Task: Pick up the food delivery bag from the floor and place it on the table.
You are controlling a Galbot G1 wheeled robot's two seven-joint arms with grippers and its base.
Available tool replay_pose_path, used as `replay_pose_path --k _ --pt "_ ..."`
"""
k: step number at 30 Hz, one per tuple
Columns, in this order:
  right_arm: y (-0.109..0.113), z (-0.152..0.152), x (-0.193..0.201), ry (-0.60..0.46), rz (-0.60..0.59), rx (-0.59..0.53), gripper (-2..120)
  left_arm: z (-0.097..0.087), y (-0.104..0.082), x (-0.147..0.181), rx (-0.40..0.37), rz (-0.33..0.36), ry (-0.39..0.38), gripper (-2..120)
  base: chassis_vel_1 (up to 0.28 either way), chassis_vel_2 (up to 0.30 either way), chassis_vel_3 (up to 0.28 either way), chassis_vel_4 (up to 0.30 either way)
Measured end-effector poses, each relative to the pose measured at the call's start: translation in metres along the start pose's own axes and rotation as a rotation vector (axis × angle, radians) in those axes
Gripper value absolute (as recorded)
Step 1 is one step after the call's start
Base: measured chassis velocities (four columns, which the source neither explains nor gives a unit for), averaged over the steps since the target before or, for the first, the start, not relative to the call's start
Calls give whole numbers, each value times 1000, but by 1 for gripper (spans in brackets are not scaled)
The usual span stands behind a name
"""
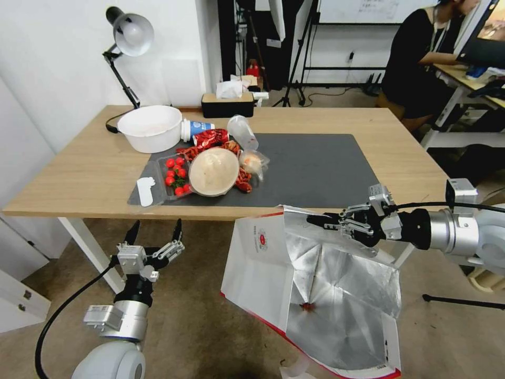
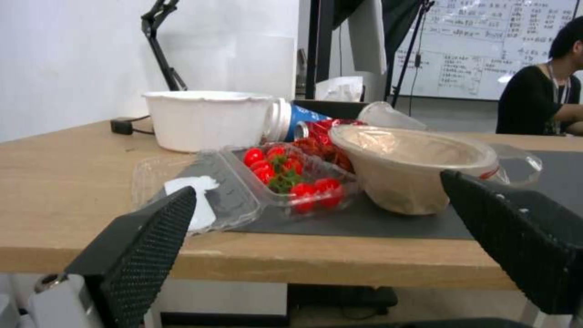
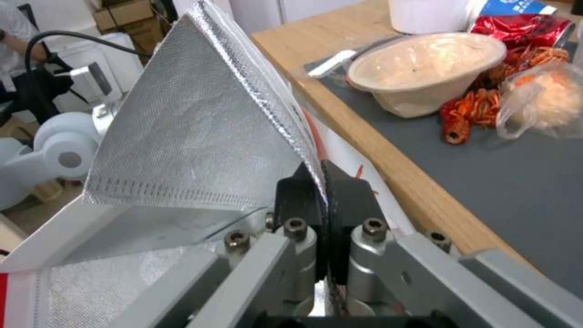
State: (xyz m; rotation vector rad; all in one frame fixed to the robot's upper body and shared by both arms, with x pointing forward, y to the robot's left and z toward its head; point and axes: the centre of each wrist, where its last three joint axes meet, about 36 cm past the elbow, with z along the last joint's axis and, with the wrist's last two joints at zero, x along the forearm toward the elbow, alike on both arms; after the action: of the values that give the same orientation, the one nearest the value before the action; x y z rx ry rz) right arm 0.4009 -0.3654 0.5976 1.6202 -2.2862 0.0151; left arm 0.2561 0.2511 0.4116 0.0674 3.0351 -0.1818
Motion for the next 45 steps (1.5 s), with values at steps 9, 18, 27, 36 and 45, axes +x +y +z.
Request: replay_pose_path --k 9,18,27,36,45 --pt "0 0 0 0 0 1 0 0 0 0 0 0 1 100 0 0 0 0" --pt "0 1 0 0 1 -1 0 0 0 0 0 1 1 100 0 0 0 0" --pt "-1 1 0 2 2 0 0 0 -1 -1 1 4 -1 100 0 0 0 0" --pt "-1 2 0 0 3 -2 0 4 0 0 -19 12 -3 100 0 0 0 0" --pt "0 2 0 2 1 -4 0 4 0 -1 -20 21 -10 100 0 0 0 0"
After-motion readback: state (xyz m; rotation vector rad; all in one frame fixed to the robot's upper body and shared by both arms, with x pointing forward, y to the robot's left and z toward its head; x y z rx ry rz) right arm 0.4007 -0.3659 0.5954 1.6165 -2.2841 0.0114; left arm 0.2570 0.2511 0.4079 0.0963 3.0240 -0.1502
